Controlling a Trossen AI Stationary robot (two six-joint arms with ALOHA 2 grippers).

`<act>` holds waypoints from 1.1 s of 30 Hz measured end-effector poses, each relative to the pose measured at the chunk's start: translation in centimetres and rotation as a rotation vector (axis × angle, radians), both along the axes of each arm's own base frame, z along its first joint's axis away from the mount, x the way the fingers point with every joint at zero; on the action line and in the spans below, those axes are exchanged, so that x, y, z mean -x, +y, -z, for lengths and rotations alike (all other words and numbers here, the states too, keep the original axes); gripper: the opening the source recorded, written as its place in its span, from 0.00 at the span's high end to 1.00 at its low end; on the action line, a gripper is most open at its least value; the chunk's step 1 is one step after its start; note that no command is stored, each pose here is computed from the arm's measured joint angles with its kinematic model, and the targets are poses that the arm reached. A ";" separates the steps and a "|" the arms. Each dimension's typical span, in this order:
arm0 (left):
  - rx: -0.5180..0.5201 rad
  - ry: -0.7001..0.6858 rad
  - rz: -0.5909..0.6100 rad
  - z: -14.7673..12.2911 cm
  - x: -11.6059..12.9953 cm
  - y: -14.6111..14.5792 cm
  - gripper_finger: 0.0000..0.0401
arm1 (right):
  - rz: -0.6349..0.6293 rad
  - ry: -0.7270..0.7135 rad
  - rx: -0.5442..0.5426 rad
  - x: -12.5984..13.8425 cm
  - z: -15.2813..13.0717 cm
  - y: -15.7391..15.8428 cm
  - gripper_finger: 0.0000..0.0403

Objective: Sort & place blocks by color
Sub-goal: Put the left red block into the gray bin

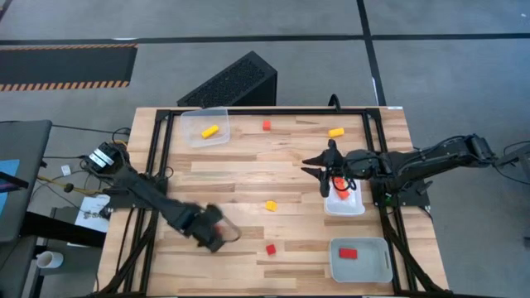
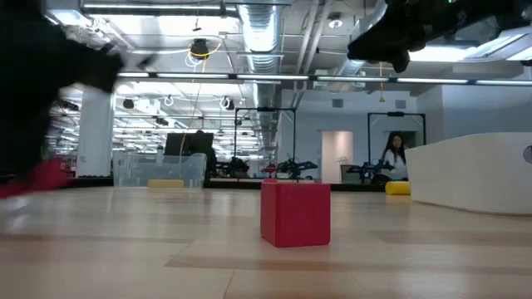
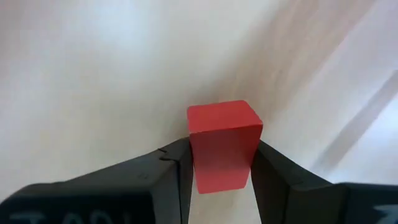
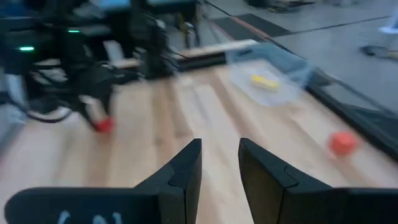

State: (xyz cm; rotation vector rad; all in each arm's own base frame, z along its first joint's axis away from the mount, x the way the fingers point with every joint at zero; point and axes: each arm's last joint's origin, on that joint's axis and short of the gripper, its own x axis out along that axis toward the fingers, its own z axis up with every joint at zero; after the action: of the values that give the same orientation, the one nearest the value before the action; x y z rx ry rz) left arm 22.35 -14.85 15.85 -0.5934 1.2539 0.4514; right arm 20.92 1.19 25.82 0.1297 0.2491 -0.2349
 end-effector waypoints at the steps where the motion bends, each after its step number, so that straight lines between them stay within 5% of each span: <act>1: -0.060 -0.065 0.036 -0.9 -0.5 0.3 0.77 | -0.021 -0.019 -0.022 -0.1 -0.2 0.1 0.68; 8: -0.357 -0.429 0.205 -5.6 -4.4 4.1 0.76 | -0.189 -0.072 -0.120 -0.1 -0.6 1.6 0.68; 18: -0.496 -1.172 0.372 -11.4 -9.4 8.4 0.76 | -0.276 -0.104 -0.105 1.1 -1.3 4.4 0.68; 25: -0.669 -1.216 0.367 -12.0 -10.0 10.0 0.75 | -0.131 -0.080 -0.067 0.3 -0.4 4.7 0.68; 33: -0.595 -1.236 0.338 -9.7 -11.9 10.6 0.75 | -0.116 -0.118 -0.019 -2.6 1.0 4.9 0.63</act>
State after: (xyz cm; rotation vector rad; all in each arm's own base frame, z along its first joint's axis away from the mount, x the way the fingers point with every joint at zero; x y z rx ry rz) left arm 34.22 -4.20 25.54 -0.0610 -0.0036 0.0879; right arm 23.55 6.06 24.79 0.1467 0.1408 -0.1096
